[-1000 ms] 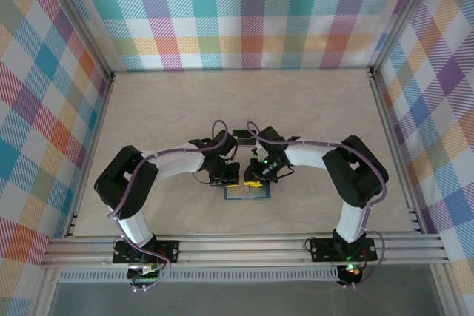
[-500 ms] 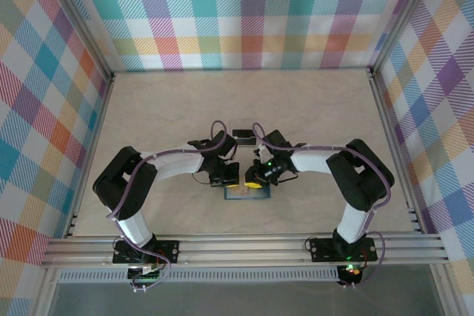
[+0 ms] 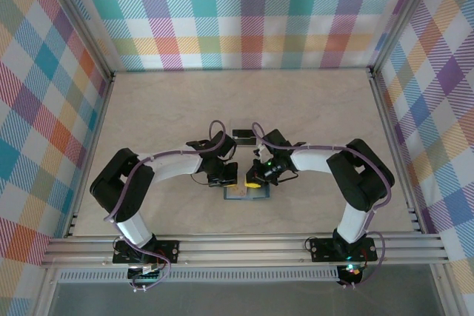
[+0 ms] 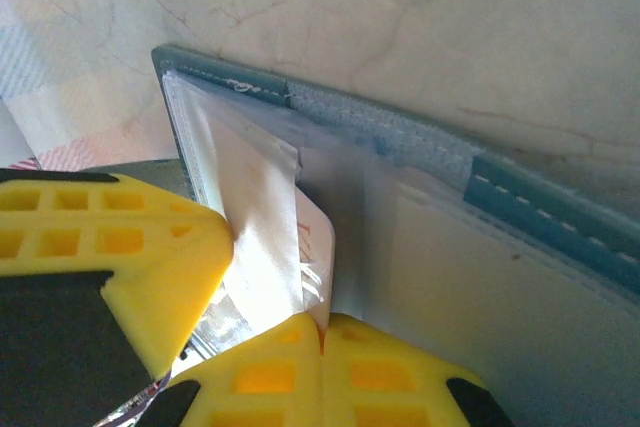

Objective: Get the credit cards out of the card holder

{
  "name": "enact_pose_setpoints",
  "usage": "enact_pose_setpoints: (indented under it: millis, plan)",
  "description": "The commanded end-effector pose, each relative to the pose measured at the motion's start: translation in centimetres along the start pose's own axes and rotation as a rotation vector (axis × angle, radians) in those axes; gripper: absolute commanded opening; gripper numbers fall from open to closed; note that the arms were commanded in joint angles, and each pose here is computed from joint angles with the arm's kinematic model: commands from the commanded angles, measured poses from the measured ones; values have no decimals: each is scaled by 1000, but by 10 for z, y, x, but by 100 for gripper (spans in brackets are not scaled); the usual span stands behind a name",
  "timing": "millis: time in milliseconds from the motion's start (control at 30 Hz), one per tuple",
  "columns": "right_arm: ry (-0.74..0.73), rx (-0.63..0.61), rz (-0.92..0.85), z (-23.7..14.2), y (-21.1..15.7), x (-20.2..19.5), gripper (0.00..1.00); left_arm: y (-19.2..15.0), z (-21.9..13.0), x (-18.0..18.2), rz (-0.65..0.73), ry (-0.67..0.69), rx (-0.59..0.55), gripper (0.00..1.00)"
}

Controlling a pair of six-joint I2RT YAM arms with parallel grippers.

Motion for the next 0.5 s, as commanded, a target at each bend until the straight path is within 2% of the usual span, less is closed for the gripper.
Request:
enact_pose_setpoints:
  millis: [0,333,467]
  plan:
    - [-69,23,13,-8,-12,-5,2,-3,-6,15,14,51,-15,5]
    - [-147,37,-19,-25,-20,-5,1,-5,-7,32,0,88,-11,4]
    - [-286,79,-30,-41,-26,-10,1,-6,-6,33,-7,76,-14,4]
Point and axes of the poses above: each hand's point on the last joint's axis, 136 mm out from that joint toward the fingers, its own z axis out along the fingers, its own x axis along the line the jaws close on, y = z × x, the point moved 5 cm from there along -z, back along the fingers, and after that the axes turned 14 degrees about -z, right-handed, at the moved point
